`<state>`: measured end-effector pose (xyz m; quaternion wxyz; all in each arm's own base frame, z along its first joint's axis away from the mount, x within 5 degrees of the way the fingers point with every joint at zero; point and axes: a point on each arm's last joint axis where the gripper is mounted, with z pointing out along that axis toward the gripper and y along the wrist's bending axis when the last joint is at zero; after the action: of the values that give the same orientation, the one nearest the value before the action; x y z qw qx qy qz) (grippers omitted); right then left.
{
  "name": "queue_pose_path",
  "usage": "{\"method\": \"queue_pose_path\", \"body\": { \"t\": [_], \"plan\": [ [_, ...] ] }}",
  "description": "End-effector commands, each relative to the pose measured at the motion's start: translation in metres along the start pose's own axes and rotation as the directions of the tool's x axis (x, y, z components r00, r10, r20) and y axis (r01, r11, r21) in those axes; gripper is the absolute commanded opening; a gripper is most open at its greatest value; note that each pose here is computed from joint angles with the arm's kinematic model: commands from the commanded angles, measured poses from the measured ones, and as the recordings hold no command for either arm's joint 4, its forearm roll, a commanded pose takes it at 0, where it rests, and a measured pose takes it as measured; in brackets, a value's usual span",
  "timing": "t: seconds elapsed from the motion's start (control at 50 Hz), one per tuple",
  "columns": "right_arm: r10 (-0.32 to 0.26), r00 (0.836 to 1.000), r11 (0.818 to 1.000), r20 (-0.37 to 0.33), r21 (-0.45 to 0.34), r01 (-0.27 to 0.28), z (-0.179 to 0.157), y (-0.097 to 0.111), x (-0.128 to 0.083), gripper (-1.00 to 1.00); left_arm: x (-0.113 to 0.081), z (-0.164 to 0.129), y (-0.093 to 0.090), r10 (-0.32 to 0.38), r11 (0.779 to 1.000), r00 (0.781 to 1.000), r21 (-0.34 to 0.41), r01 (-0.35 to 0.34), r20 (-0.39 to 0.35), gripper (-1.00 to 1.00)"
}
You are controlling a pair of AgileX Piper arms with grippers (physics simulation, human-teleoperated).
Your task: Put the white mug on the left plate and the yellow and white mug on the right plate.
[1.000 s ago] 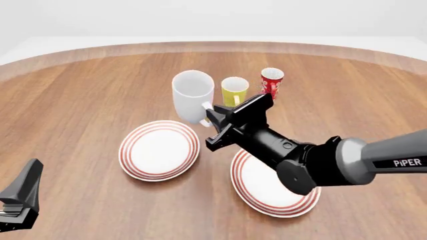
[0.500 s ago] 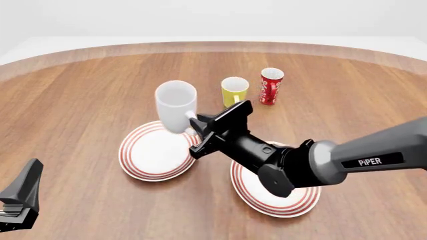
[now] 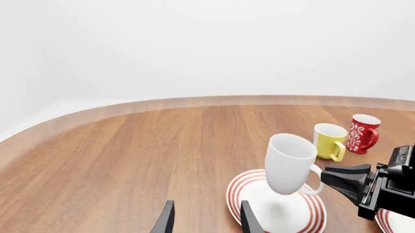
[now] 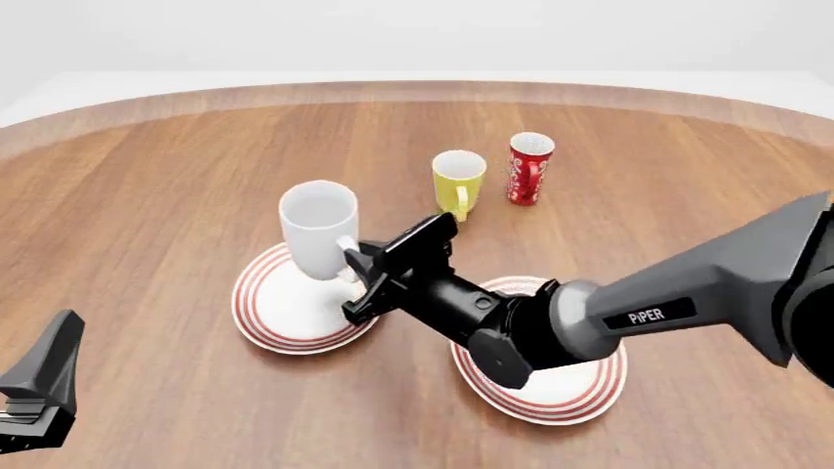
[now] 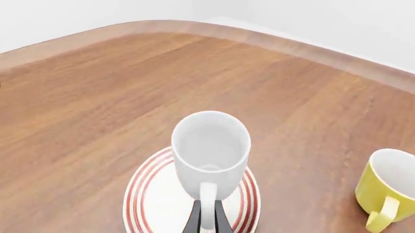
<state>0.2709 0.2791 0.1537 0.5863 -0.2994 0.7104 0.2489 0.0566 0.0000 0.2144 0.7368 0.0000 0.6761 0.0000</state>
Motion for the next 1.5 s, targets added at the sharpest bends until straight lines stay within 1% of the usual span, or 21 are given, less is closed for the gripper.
{"method": "queue_pose_path", "body": {
  "t": [0.02, 0.22, 0.46, 0.82, 0.9, 0.92, 1.28, 1.5],
  "plan": [
    [0.010, 1.000, 1.000, -0.013, -0.015, -0.010, 0.013, 0.006, 0.007, -1.00, 0.000, 0.000, 0.000, 0.000, 1.000, 1.000, 0.000, 0.000, 0.000, 1.00],
    [0.011, 0.999, 1.000, -0.030, -0.025, -0.012, 0.018, 0.010, 0.015, -1.00, 0.000, 0.000, 0.000, 0.000, 1.000, 1.000, 0.000, 0.000, 0.000, 1.00],
    [0.008, 0.999, 0.999, -0.041, -0.032, -0.009, 0.020, 0.013, 0.018, -1.00, 0.000, 0.000, 0.000, 0.000, 1.000, 1.000, 0.000, 0.000, 0.000, 1.00],
    [0.005, 0.999, 0.999, -0.054, -0.033, -0.007, 0.022, 0.014, 0.022, -1.00, 0.000, 0.000, 0.000, 0.000, 1.000, 1.000, 0.000, 0.000, 0.000, 1.00],
    [0.001, 0.998, 1.000, -0.063, -0.027, -0.002, 0.025, 0.011, 0.024, -1.00, 0.000, 0.000, 0.000, 0.000, 1.000, 1.000, 0.000, 0.000, 0.000, 1.00],
    [0.000, 0.998, 1.000, -0.066, -0.026, -0.002, 0.026, 0.011, 0.025, 1.00, 0.000, 0.000, 0.000, 0.000, 1.000, 1.000, 0.000, 0.000, 0.000, 1.00],
    [0.010, 0.997, 1.000, -0.075, -0.020, -0.011, 0.027, 0.009, 0.027, 1.00, 0.000, 0.000, 0.000, 0.000, 1.000, 1.000, 0.000, 0.000, 0.000, 1.00],
    [0.020, 0.998, 1.000, -0.056, -0.014, -0.021, 0.014, 0.006, 0.017, 1.00, 0.000, 0.000, 0.000, 0.000, 1.000, 1.000, 0.000, 0.000, 0.000, 1.00]
  ]
}}
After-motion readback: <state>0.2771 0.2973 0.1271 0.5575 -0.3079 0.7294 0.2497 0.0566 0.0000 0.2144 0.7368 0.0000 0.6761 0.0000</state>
